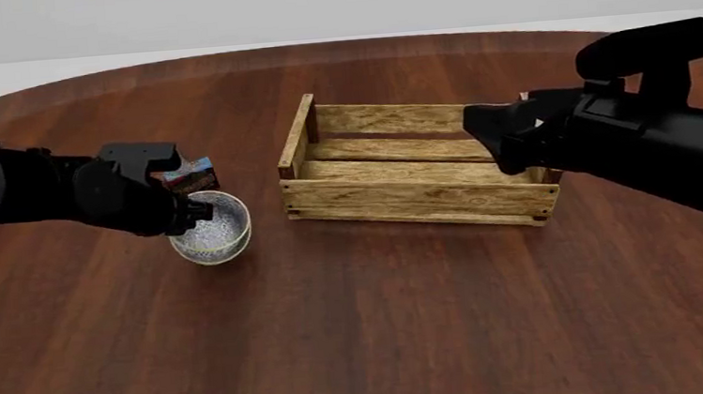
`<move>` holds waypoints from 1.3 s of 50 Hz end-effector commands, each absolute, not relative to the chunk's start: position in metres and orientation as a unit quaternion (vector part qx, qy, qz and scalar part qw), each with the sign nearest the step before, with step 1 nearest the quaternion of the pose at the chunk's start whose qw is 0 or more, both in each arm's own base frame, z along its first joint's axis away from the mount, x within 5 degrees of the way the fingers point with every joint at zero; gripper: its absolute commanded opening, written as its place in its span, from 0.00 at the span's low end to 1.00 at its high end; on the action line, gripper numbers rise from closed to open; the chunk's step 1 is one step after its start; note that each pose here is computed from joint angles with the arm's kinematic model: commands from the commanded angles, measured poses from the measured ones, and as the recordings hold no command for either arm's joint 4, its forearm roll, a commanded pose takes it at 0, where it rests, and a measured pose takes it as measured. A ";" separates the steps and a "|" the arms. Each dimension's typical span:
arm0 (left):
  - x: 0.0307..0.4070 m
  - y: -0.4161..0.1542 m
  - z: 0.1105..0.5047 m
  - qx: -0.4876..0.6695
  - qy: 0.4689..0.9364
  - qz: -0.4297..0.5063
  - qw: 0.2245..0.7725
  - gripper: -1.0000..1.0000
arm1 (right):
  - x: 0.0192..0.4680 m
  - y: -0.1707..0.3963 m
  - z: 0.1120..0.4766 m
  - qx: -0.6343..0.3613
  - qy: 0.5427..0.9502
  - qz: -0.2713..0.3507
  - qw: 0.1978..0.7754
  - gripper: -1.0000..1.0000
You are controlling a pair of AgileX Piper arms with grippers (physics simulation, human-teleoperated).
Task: Stack the right bowl on the left bowl and place them in the tray.
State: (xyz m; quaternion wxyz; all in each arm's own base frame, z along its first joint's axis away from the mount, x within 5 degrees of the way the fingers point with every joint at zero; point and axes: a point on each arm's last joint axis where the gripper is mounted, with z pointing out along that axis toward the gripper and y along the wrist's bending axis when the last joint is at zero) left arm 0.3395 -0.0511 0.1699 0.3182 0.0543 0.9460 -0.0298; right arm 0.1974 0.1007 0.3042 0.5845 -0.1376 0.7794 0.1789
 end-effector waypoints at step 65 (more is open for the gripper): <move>0.329 -0.089 0.357 0.106 0.883 -0.067 0.452 0.00 | 0.182 0.089 0.322 -0.122 0.770 0.184 0.599 1.00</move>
